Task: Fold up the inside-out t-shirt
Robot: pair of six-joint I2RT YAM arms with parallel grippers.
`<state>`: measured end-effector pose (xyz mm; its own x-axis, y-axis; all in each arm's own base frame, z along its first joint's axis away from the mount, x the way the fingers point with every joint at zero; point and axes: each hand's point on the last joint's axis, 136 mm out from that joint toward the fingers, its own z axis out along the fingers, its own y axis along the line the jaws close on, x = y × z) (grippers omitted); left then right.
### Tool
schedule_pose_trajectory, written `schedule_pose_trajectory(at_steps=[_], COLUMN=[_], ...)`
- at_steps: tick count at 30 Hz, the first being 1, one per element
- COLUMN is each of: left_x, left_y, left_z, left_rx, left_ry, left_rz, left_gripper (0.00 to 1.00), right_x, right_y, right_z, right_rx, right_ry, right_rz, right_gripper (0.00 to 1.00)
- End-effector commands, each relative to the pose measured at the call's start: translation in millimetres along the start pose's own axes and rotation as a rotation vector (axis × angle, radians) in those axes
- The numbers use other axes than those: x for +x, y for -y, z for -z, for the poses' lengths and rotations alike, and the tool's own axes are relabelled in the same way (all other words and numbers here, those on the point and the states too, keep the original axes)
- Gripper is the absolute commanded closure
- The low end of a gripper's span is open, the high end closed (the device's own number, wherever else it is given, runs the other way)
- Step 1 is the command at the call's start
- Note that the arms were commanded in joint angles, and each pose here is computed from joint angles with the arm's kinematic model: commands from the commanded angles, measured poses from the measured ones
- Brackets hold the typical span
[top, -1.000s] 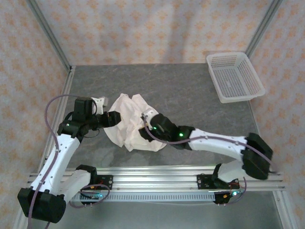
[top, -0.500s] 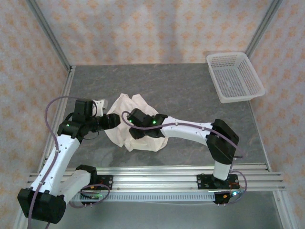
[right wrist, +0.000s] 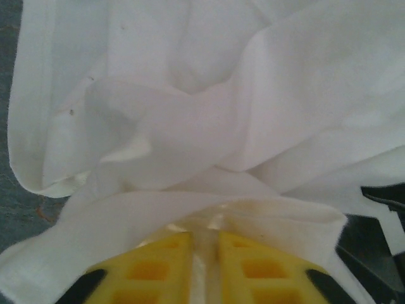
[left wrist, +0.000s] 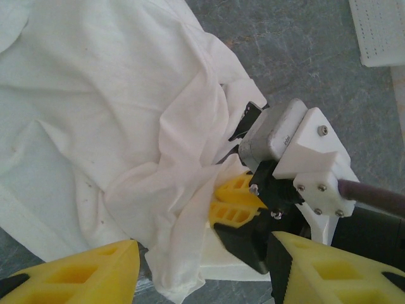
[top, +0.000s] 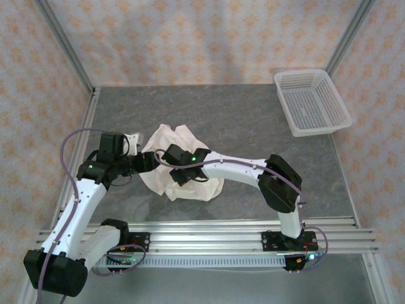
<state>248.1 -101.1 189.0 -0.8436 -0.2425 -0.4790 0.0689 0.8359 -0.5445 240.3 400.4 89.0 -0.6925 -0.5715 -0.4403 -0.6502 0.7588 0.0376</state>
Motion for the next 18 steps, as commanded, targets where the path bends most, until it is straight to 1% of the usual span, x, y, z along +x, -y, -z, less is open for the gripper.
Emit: schedule_pose_trajectory(at_steps=[1, 2, 6, 10, 14, 18], left_x=[1.8, 1.7, 0.5, 0.8, 2.2, 4.6], left_y=[-1.5, -1.6, -1.4, -2.4, -0.8, 3.4], left_z=[1.4, 0.9, -0.1, -1.1, -3.3, -5.3], left_rx=[-0.007, -0.006, -0.004, -0.009, 0.006, 0.039], left_ry=[0.001, 0.001, 0.002, -0.003, -0.011, -0.020], left_rz=[-0.022, -0.022, -0.021, -0.014, 0.000, -0.010], left_gripper=[0.43, 0.43, 0.43, 0.43, 0.42, 0.41], right_x=[-3.6, -4.0, -11.0, -18.1, -12.9, -9.0], right_y=[8.4, 9.2, 13.4, 22.7, 35.2, 39.2], right_z=[13.8, 16.6, 36.1, 62.6, 81.9, 102.3], right_rx=[0.041, 0.038, 0.012, -0.005, -0.012, -0.056], right_ry=[0.018, 0.027, 0.088, 0.186, 0.263, 0.348], right_rz=[0.009, 0.005, -0.032, -0.084, -0.130, -0.170], right_gripper=[0.95, 1.00, 1.00, 1.00, 1.00, 1.00])
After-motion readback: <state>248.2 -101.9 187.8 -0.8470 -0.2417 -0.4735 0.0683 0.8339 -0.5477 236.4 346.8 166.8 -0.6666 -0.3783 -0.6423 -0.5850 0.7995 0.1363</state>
